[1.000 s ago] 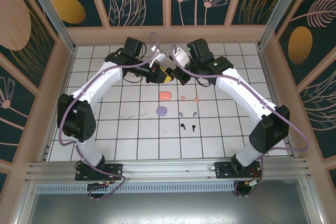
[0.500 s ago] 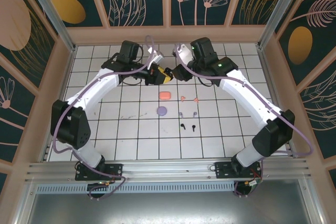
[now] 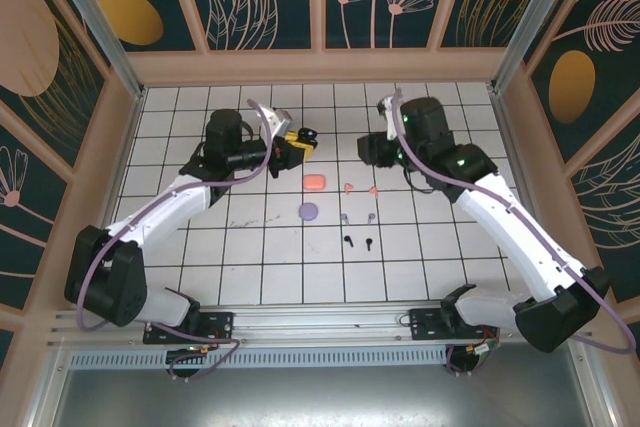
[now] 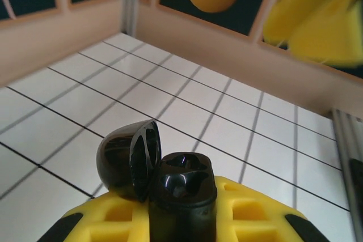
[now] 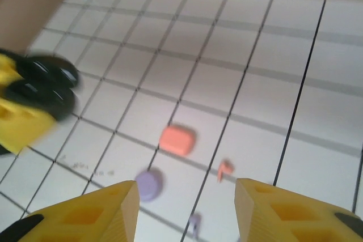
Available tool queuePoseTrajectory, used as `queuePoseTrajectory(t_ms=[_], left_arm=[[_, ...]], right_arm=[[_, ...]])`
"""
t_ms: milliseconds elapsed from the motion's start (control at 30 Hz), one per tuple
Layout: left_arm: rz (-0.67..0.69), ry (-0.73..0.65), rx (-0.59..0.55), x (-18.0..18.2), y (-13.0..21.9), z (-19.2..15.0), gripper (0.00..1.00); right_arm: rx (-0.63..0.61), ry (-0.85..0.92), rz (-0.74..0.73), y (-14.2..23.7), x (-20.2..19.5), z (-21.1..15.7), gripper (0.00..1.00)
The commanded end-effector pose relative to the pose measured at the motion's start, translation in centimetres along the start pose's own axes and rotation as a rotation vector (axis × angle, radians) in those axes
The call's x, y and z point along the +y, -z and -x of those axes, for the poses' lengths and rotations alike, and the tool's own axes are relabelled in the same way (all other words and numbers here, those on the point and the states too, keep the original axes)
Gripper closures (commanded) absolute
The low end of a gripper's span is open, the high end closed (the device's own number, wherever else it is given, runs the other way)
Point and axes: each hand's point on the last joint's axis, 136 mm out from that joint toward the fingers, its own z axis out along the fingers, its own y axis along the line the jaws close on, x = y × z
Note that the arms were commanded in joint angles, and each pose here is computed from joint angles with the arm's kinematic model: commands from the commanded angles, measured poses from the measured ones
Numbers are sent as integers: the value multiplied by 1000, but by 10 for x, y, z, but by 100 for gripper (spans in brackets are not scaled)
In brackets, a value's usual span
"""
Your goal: Insert wireless bluetooth earbuds into charging case
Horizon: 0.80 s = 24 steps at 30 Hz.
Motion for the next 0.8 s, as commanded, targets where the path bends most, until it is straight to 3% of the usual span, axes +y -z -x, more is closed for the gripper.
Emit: queuePoseTrajectory(t_ms=[0, 233, 367, 767], left_arm=[[162, -118, -197, 16, 17, 37, 100], [291, -197, -371, 19, 45, 36, 100], [260, -226, -404, 8, 51, 35, 100], [120, -308, -607, -39, 80, 55, 100]], right_arm=[[56, -197, -23, -15, -4, -35, 51], [292, -183, -57, -49, 13, -131, 52], [402, -133, -54, -58, 21, -177, 53], [554, -33, -128, -87, 13, -229, 56]])
